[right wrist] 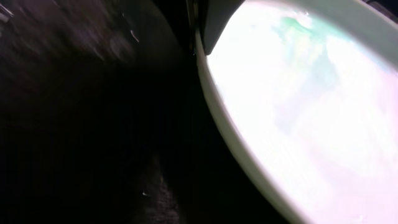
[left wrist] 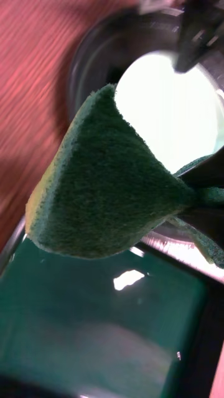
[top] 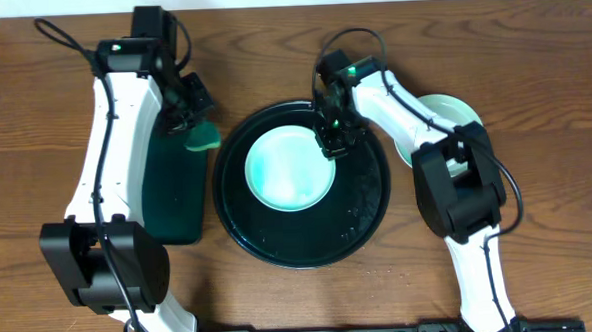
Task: Clean dirty plates on tray and stack at the side
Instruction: 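Lift the pale green plate with the right gripper and stack it on the pile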
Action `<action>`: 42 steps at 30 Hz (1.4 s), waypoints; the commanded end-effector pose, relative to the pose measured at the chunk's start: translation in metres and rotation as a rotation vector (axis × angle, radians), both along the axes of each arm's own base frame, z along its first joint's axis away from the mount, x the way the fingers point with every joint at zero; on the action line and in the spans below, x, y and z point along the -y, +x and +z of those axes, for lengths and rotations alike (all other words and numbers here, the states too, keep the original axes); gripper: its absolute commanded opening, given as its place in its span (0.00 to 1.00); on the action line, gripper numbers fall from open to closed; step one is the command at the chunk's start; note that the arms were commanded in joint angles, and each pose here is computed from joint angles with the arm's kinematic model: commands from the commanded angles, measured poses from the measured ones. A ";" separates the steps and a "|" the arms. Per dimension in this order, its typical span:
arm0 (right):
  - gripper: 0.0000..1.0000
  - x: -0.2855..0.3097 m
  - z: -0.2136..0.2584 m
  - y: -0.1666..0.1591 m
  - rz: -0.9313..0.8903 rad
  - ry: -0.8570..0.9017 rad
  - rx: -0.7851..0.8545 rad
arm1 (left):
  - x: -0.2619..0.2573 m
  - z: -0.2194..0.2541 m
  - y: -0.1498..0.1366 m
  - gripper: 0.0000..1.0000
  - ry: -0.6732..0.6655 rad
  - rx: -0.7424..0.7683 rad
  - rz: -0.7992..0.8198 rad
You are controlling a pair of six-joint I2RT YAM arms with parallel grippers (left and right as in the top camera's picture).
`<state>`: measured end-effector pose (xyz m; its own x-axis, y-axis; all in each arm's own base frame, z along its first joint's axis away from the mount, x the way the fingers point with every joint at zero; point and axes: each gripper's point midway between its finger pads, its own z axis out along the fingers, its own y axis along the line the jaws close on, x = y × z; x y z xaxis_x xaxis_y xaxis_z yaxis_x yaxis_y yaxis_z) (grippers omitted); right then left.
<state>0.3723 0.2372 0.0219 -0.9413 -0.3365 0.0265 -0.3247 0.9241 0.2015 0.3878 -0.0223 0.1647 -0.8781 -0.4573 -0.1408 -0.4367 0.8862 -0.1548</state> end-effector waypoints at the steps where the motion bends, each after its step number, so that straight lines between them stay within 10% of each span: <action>1: 0.01 0.026 0.071 0.024 -0.049 -0.240 0.319 | -0.014 -0.004 -0.002 0.07 0.058 -0.012 0.001; 15: 0.01 0.027 0.226 -0.021 -0.051 -0.775 0.998 | -0.028 -0.004 -0.001 0.07 0.139 -0.007 0.017; 26: 0.01 0.021 0.270 -0.064 -0.094 -0.857 1.262 | -0.028 -0.004 -0.001 0.07 0.138 -0.007 0.017; 34: 0.01 0.030 0.246 -0.059 -0.214 -0.782 1.133 | -0.028 -0.004 -0.001 0.07 0.138 -0.007 0.018; 42: 0.01 -0.001 0.154 -0.034 0.058 -0.360 0.533 | -0.027 -0.004 -0.001 0.07 0.138 -0.007 0.017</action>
